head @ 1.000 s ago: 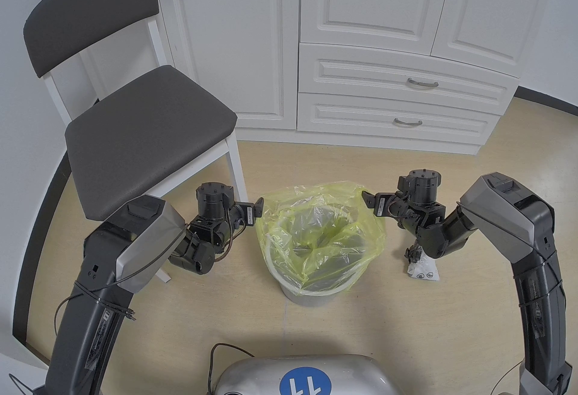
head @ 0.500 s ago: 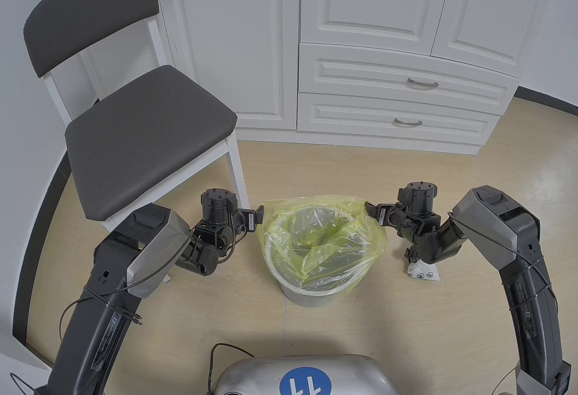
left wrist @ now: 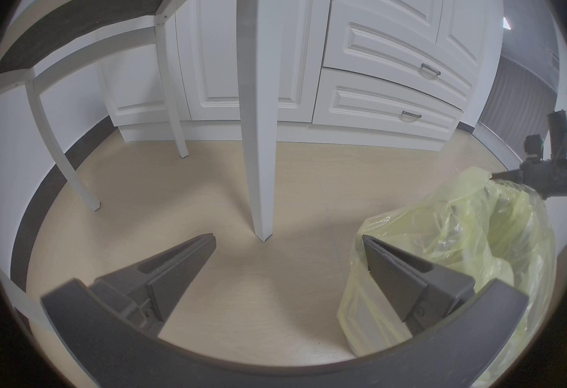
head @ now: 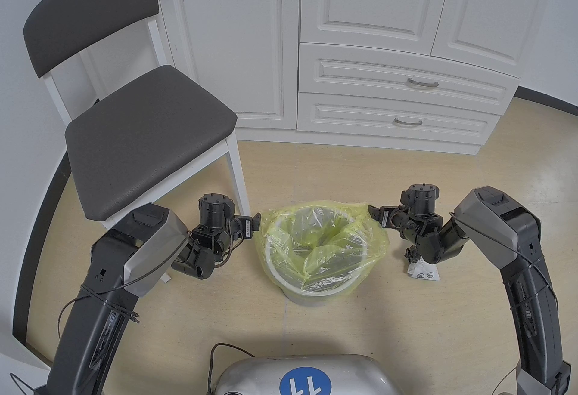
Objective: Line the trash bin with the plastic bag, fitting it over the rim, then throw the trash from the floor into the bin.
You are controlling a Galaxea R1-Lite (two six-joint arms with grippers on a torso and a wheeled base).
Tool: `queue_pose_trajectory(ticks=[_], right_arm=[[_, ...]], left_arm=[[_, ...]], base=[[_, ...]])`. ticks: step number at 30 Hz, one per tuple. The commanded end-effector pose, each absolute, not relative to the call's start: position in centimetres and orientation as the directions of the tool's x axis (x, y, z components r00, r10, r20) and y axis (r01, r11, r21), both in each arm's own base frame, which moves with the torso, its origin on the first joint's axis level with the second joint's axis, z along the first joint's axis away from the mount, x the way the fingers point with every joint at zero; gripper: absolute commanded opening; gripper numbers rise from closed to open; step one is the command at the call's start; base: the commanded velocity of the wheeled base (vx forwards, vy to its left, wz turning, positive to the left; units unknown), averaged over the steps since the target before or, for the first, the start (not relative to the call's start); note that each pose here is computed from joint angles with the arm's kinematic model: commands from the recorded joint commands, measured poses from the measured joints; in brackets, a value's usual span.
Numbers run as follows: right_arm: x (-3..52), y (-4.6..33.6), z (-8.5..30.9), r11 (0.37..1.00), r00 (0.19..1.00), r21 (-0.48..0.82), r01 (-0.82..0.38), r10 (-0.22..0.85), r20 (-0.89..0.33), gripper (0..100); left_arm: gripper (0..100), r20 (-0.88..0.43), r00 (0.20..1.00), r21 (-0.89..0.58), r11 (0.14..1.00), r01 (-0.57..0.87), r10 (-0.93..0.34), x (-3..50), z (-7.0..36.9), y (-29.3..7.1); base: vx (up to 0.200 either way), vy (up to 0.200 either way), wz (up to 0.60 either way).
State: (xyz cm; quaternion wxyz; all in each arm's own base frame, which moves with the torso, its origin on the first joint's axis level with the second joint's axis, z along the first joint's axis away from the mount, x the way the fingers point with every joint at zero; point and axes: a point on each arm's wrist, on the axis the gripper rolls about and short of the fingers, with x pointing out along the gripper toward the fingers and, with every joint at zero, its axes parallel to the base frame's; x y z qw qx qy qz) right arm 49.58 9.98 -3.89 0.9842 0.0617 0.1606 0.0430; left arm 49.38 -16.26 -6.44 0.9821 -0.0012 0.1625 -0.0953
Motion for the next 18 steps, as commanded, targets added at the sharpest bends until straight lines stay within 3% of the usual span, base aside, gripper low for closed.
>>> queue_pose_trajectory(ticks=[1, 8, 15, 18], right_arm=[[48.9, 10.2, 0.1, 0.981, 0.959, 0.180, -0.076, 0.122, -0.256, 100], [46.2, 10.4, 4.7, 0.976, 0.958, 0.197, -0.096, 0.144, -0.250, 100], [44.8, 10.1, 4.9, 0.985, 0.942, 0.133, -0.107, 0.144, -0.304, 100], [44.3, 10.1, 4.5, 0.979, 0.919, 0.137, -0.152, 0.191, -0.344, 100]], left_arm=[[100, -0.300, 0.935, -0.038, 0.981, 0.188, -0.191, 48.9, -4.2, -16.1], [100, -0.326, 0.923, -0.034, 0.978, 0.206, -0.206, 47.1, -2.6, -16.0], [100, -0.322, 0.923, -0.034, 0.977, 0.211, -0.210, 46.3, -3.0, -15.9], [100, -0.315, 0.925, -0.034, 0.976, 0.213, -0.213, 45.7, -2.9, -15.7]], base=[[0.000, 0.000, 0.00], [0.000, 0.000, 0.00], [0.000, 0.000, 0.00], [0.000, 0.000, 0.00]])
